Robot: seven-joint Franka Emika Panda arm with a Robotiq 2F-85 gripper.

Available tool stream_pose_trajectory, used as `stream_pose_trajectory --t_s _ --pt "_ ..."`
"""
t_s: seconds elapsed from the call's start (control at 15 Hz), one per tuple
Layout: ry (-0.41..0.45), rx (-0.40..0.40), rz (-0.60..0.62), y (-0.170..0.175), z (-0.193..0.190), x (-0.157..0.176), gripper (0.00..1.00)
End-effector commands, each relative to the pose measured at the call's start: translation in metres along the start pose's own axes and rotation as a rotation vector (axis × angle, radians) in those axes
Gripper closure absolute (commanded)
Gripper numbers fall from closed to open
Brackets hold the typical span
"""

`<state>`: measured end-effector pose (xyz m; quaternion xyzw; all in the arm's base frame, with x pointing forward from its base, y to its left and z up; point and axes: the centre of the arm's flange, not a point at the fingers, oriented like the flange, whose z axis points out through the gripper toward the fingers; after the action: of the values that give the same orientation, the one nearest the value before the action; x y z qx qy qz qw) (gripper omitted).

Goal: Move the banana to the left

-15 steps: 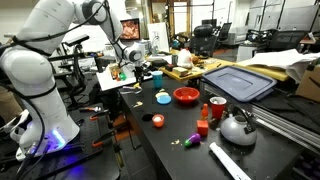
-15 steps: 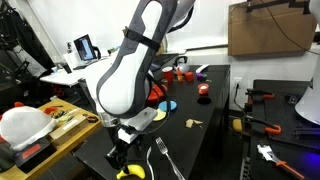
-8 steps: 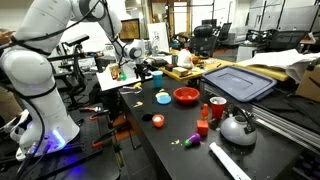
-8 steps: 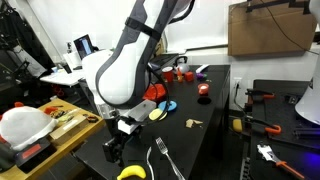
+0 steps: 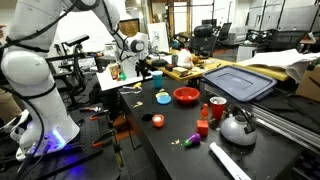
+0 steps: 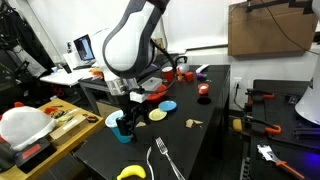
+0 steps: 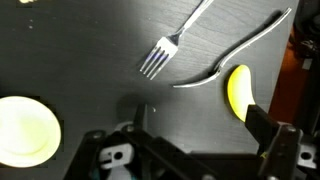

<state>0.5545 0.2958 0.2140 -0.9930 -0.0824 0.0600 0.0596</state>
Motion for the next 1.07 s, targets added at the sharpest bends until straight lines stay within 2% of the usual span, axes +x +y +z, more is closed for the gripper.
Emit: stream_pose_trajectory --t_s 0.0,0.47,1.0 --pt "-0.038 -0.032 -0.028 0.035 -0.035 -0.027 0.0" --pt "-0.056 -0.076 0.018 0.102 -0.079 -0.045 0.0" --pt "-0.001 -0.084 0.076 0.183 -0.124 -0.051 0.0"
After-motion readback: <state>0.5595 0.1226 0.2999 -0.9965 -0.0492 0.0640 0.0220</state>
